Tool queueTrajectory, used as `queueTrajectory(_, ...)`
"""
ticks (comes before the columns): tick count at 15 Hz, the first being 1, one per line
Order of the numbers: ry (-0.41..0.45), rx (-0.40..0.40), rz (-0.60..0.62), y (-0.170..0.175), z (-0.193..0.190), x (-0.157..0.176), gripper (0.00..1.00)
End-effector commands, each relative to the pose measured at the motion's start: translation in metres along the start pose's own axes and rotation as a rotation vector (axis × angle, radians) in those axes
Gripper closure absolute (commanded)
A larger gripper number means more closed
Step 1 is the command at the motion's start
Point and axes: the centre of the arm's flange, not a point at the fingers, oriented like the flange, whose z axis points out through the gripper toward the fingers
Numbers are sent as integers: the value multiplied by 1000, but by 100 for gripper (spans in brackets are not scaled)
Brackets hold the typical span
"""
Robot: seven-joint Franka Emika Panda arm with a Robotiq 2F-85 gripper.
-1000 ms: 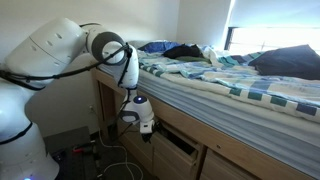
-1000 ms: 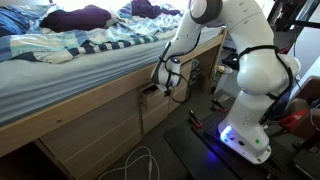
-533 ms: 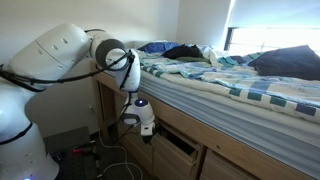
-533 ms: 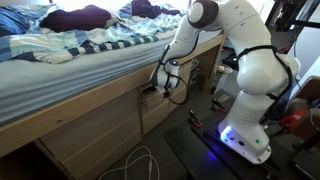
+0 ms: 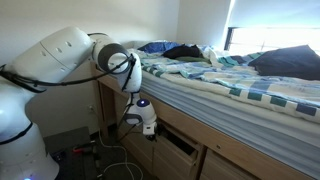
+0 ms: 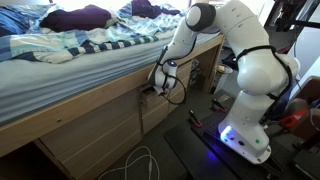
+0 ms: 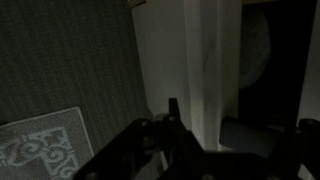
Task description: Open the middle top drawer of the bed cabinet
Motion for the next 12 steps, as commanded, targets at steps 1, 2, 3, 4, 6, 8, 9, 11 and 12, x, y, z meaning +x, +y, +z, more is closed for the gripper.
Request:
queueTrajectory(1, 4, 37, 31, 31, -3, -5, 33)
queueTrajectory(2, 3, 44, 29, 31, -6, -6, 28)
queueTrajectory(3, 3, 49, 30, 31, -9, -6, 19)
queueTrajectory(4, 2, 55, 28, 30, -11, -7, 14)
queueTrajectory(6, 5, 71, 26, 29, -18, -8, 9)
queueTrajectory(8, 7, 83, 22, 27, -20, -9, 7)
queueTrajectory(9, 8, 85, 20, 25, -19, -10, 10)
queueTrajectory(11, 10, 70, 16, 23, -12, -9, 10)
queueTrajectory(12, 10, 60, 16, 23, -9, -8, 10)
